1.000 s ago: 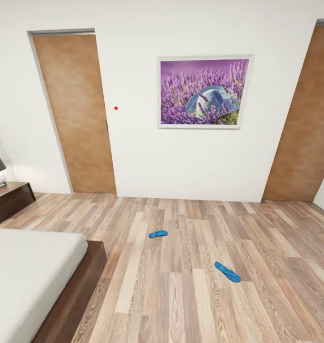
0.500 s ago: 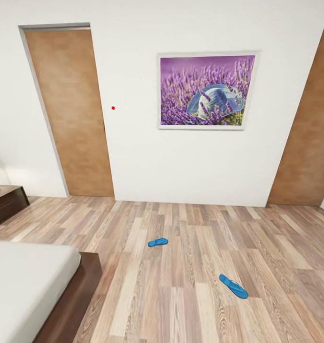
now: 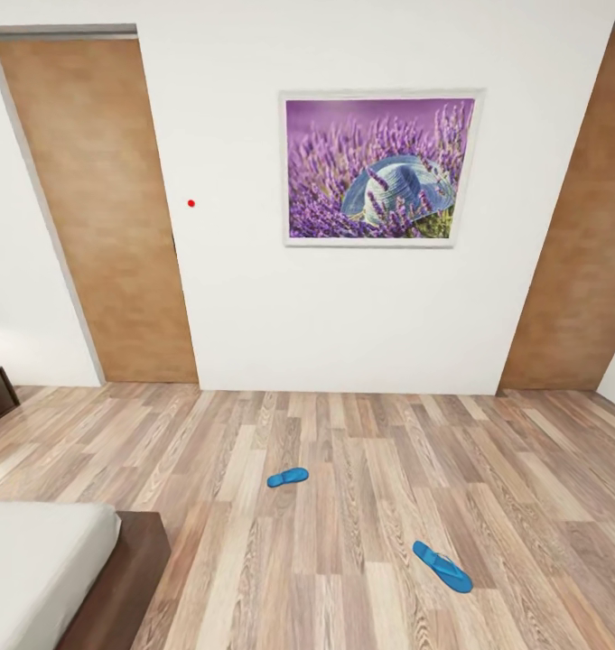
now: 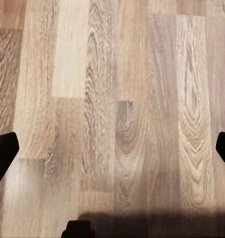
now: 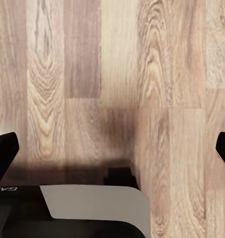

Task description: In the bedroom, move the book from the bed onto either nightstand, and place the two sandals side by side next to the bed.

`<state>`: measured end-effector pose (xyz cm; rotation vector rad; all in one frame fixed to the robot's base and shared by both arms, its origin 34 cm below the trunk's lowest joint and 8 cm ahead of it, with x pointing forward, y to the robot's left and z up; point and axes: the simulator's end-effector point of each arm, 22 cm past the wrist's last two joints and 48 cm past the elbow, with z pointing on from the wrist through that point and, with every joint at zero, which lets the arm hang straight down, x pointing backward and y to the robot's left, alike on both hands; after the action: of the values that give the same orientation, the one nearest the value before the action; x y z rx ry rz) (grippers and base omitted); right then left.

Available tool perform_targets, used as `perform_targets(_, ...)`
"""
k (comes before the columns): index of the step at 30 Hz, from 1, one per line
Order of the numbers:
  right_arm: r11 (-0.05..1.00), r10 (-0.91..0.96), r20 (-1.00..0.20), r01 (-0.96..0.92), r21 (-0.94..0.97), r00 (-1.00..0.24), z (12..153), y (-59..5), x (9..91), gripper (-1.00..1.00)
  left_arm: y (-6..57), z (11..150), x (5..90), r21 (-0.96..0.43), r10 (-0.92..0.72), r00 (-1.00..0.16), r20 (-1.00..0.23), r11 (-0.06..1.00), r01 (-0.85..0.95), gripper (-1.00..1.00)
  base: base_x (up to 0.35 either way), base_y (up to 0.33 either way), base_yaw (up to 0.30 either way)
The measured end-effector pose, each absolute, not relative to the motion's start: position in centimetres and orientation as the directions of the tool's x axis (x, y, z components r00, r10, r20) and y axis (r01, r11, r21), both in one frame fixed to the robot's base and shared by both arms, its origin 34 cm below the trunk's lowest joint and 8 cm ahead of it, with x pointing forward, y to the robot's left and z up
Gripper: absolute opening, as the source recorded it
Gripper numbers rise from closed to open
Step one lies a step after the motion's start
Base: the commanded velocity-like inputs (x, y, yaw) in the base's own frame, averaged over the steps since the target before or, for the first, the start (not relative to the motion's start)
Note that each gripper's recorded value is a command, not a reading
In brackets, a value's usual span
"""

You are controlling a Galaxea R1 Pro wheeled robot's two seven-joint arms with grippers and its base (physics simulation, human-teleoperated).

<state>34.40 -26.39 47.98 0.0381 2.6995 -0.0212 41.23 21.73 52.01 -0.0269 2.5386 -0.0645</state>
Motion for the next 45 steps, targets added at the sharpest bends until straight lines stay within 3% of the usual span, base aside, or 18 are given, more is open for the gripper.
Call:
perform_targets(17,1.000,0.024,-0.427,0.030,-0.009,-0.904,47.97,-26.39,34.39,1.00,21.73,52.00,41.21,-0.053,-0.035,-0.824,-0.565,0.999,-0.006,1.00,0.333,0.000,-0.112)
perform_targets(45,1.000,0.024,-0.427,0.030,-0.009,-0.904,47.96,-26.39,34.41,1.00,21.72,51.97,41.21,-0.053,-0.035,-0.825,-0.565,0.999,-0.006,1.00,0.272,0.062,-0.019)
